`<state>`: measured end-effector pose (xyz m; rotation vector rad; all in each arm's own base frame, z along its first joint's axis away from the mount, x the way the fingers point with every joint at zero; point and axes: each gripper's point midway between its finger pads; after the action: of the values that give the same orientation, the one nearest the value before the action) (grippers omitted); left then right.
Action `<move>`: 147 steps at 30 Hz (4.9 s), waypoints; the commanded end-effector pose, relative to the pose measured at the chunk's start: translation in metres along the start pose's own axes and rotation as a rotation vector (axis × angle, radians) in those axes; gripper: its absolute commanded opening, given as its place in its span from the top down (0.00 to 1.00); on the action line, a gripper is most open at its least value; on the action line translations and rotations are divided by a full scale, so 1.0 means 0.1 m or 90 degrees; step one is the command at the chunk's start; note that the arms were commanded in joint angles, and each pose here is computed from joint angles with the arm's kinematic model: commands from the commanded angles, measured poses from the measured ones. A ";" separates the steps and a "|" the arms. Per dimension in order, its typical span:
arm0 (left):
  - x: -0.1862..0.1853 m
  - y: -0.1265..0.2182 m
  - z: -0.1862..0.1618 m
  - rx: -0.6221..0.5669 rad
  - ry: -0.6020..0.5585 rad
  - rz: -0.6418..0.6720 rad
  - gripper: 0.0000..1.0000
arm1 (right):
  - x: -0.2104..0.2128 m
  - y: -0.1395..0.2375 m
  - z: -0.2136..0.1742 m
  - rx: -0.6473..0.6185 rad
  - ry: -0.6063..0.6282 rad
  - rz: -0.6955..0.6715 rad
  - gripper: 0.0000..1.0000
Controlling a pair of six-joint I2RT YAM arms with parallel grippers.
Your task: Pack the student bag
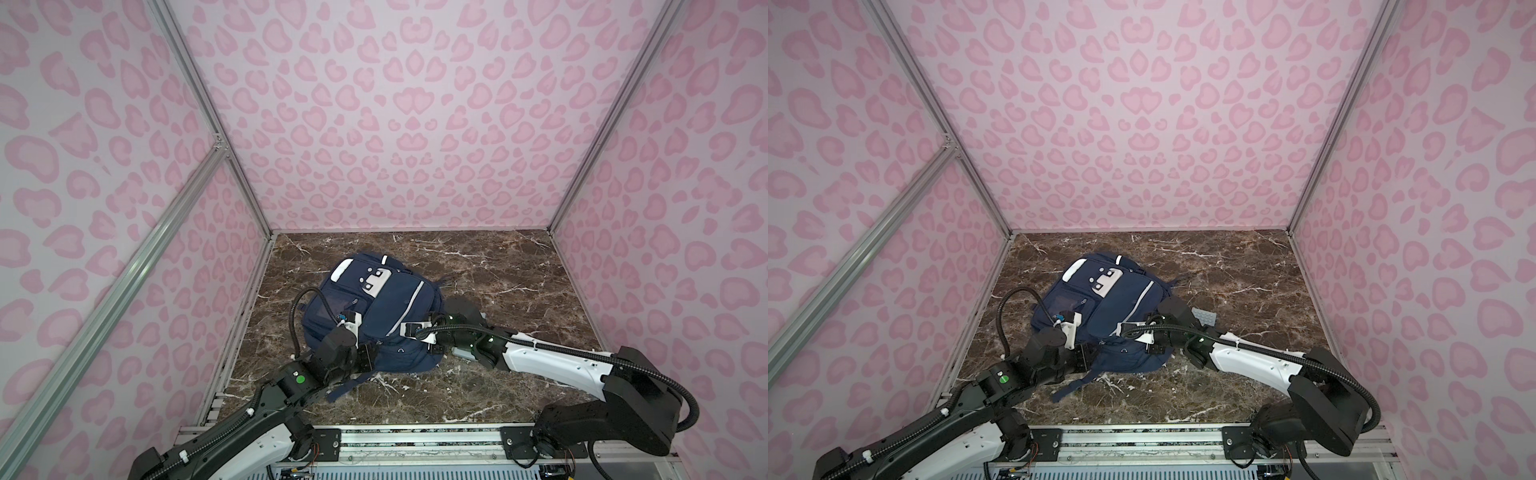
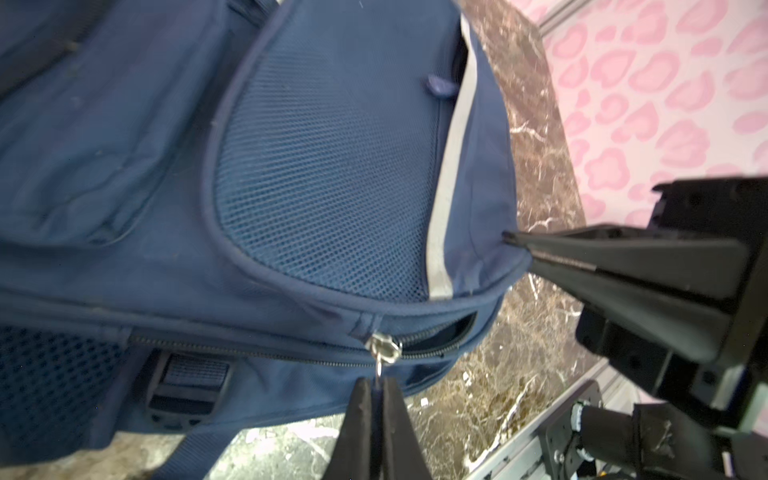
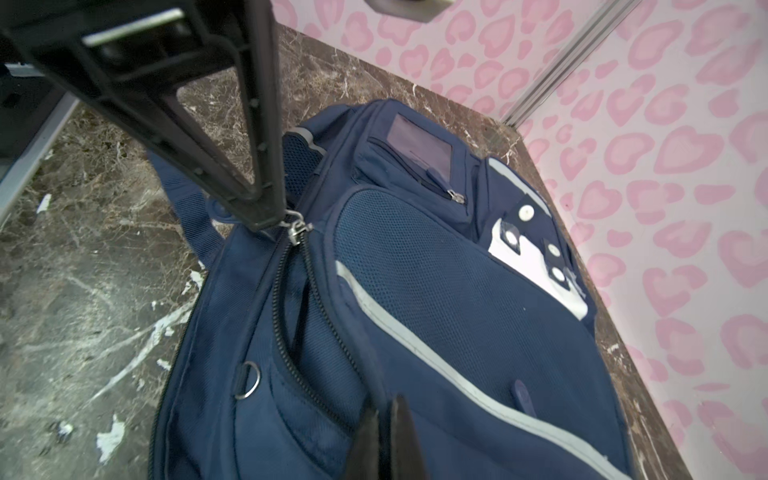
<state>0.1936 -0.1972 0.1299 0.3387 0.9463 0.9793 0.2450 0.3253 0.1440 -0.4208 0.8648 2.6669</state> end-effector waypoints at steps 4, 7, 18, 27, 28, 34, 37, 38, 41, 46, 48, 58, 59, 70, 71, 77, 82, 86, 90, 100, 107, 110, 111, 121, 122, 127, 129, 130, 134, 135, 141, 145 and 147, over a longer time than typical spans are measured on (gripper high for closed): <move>0.17 0.18 0.16 -0.023 -0.045 0.119 0.35 | -0.33 0.27 -0.05 0.017 -0.135 -0.133 0.46; 0.20 0.38 0.39 -0.064 -0.081 0.168 0.15 | -0.54 0.57 -0.03 -0.019 -0.242 -0.241 0.01; -0.68 -0.25 0.64 0.021 -0.381 0.146 0.04 | -1.06 1.39 -1.04 -0.001 -0.770 -0.503 0.00; -0.65 -0.96 0.53 0.114 -0.447 0.248 0.13 | -0.70 1.38 -1.78 0.201 -0.911 -0.543 0.00; -0.62 -0.98 0.55 0.111 -0.447 0.267 0.19 | -0.66 1.34 -1.82 0.205 -0.922 -0.535 0.00; -0.56 -0.94 0.69 0.079 -0.428 0.317 0.96 | -0.58 1.06 -1.94 0.228 -0.956 -0.490 0.00; -0.67 -0.84 0.75 0.061 -0.408 0.280 0.97 | -0.54 0.89 -2.00 0.253 -0.966 -0.458 0.00; -0.69 -0.81 0.77 0.056 -0.401 0.273 0.97 | -0.53 0.85 -2.02 0.261 -0.970 -0.451 0.00; -0.70 -0.75 0.80 0.051 -0.381 0.256 0.97 | -0.50 0.74 -2.10 0.275 -0.984 -0.442 0.00; -0.76 -0.64 0.81 0.049 -0.337 0.200 0.97 | -0.49 0.65 -2.22 0.311 -0.985 -0.459 0.01; -0.76 -0.58 0.83 0.041 -0.320 0.183 0.97 | -0.48 0.59 -2.25 0.321 -0.980 -0.458 0.00; -0.69 -0.48 0.83 0.032 -0.263 0.143 0.97 | -0.33 0.64 -2.54 0.516 -0.893 -0.523 0.14; -0.70 -0.46 0.84 0.030 -0.254 0.132 0.97 | -0.30 0.68 -2.58 0.533 -0.884 -0.533 0.16; -0.73 -0.33 1.04 0.001 -0.158 0.029 0.97 | -0.07 0.71 -2.61 0.558 -0.917 -0.455 0.32; -0.73 -0.33 1.04 0.005 -0.147 0.013 0.97 | -0.12 0.71 -2.57 0.537 -0.921 -0.453 0.35; -0.72 -0.34 1.11 0.000 -0.106 -0.030 0.97 | -0.42 0.76 -2.04 0.396 -0.922 -0.425 0.41; -0.70 -0.35 1.12 -0.002 -0.105 -0.026 0.97 | -0.60 0.80 -1.56 0.333 -0.893 -0.408 0.43; -0.68 -0.41 1.08 0.005 -0.098 -0.026 0.97 | -0.69 0.65 -1.15 0.269 -0.885 -0.359 0.43; -0.75 -0.40 1.11 0.002 -0.090 -0.045 0.97 | -0.70 0.23 -0.56 0.173 -0.894 -0.241 0.44; -0.87 -0.23 1.31 -0.043 -0.083 -0.058 0.97 | -0.87 -0.45 -0.23 0.112 -0.953 -0.188 0.14; -0.81 -0.40 1.15 -0.014 -0.070 -0.066 0.97 | -0.55 -0.37 -0.37 0.138 -0.966 -0.143 0.08; -0.81 -0.43 1.14 -0.010 -0.068 -0.069 0.97 | -0.44 -0.31 -0.47 0.168 -0.962 -0.144 0.15; -0.80 -0.43 1.15 -0.012 -0.069 -0.065 0.97 | -0.40 -0.27 -0.49 0.173 -0.958 -0.145 0.18; -0.82 -0.42 1.14 -0.007 -0.068 -0.070 0.97 | 0.09 -0.19 -0.46 0.134 -0.950 -0.048 0.37; -0.82 -0.41 1.14 -0.007 -0.068 -0.070 0.97 | 0.10 -0.21 -0.40 0.122 -0.945 -0.040 0.39; -0.84 -0.37 1.13 0.000 -0.065 -0.076 0.97 | -0.13 -0.37 -0.12 0.044 -0.937 -0.049 0.50; -0.86 -0.34 1.13 -0.002 -0.064 -0.079 0.97 | -0.23 -0.47 -0.06 0.032 -0.936 -0.053 0.54; -0.86 -0.32 1.15 -0.004 -0.065 -0.078 0.97 | -0.26 -0.54 -0.02 0.028 -0.935 -0.048 0.55; -0.84 -0.26 1.18 -0.009 -0.071 -0.061 0.97 | -0.29 -0.64 -0.09 0.036 -0.955 -0.065 0.56; -0.84 -0.25 1.19 -0.011 -0.071 -0.061 0.97 | -0.31 -0.61 -0.16 0.035 -0.963 -0.082 0.56; -0.87 -0.30 1.16 -0.003 -0.064 -0.075 0.97 | -0.14 -0.42 -0.20 0.043 -0.921 -0.070 0.29; -0.86 -0.32 1.15 -0.002 -0.064 -0.075 0.97 | 0.04 -0.27 -0.22 0.061 -0.868 -0.056 0.30; -0.87 -0.33 1.15 -0.001 -0.064 -0.077 0.97 | 0.16 -0.26 -0.18 0.067 -0.836 -0.031 0.33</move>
<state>0.2808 -0.2568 0.2040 0.3958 0.8782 0.8950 0.2560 0.3372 0.1177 1.2414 0.4079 2.0442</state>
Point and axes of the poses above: each gripper's point midway between its finger pads, its own y axis back along the fingers, its own x axis along the line the jaws close on, z = x × y, and after that the axes turned 4 degrees about -y, right-handed
